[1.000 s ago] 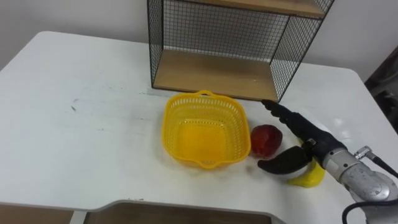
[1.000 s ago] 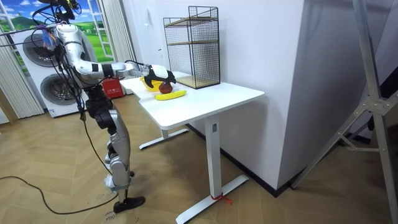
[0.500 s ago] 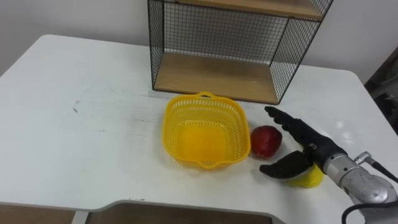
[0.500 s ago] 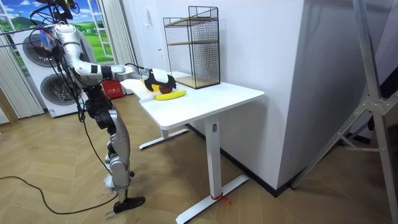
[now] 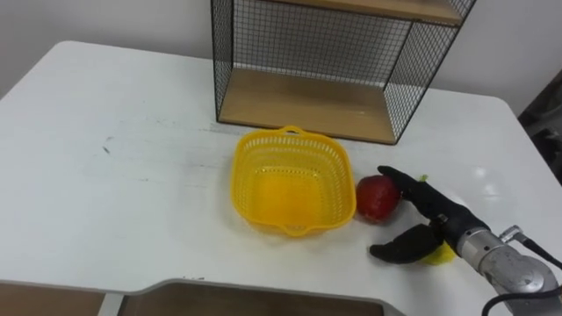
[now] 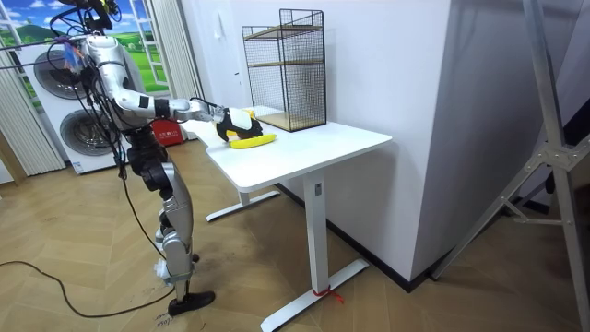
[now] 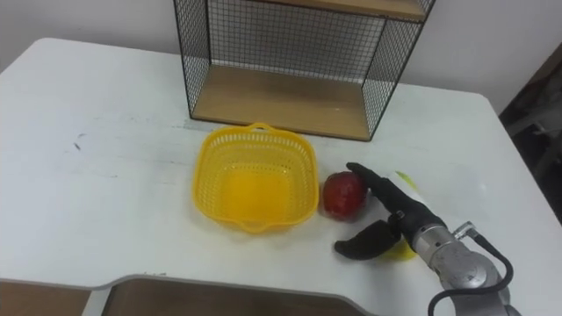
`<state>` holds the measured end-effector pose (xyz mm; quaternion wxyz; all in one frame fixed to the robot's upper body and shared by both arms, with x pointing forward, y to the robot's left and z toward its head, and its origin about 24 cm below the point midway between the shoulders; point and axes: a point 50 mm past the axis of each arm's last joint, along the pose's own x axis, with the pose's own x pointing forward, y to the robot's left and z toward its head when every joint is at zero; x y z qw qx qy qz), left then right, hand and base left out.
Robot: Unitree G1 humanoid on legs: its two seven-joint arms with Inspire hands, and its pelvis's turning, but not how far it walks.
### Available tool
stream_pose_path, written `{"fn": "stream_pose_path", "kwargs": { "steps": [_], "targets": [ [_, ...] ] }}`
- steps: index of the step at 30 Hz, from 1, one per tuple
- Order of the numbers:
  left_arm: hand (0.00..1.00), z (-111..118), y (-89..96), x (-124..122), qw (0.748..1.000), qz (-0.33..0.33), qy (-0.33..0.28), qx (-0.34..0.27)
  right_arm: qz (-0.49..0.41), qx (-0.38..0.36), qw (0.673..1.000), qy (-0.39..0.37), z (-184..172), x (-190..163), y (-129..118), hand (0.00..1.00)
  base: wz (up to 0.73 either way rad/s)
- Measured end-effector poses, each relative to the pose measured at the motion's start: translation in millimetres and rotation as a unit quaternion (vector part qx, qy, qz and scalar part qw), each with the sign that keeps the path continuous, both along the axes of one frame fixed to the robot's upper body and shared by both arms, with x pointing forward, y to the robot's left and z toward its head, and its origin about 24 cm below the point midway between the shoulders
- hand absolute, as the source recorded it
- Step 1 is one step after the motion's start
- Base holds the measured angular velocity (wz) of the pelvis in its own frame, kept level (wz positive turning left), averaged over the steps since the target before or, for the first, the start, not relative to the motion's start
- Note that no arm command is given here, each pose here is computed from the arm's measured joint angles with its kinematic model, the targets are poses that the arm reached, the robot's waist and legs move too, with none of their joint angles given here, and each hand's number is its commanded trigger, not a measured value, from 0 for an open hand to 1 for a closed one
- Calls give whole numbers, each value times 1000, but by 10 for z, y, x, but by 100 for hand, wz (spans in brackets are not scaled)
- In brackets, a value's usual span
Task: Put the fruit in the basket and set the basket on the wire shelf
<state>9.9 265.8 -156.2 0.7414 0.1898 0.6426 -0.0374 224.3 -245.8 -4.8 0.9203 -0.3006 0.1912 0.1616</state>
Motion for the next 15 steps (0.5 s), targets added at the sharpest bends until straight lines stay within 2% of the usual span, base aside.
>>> {"fn": "stream_pose_path", "kwargs": {
  "steps": [15],
  "targets": [
    [0,-8,-21,-33,1000,1,16,-16,-23,10,1000,6,-70,72,14,0,1]
  ]
}}
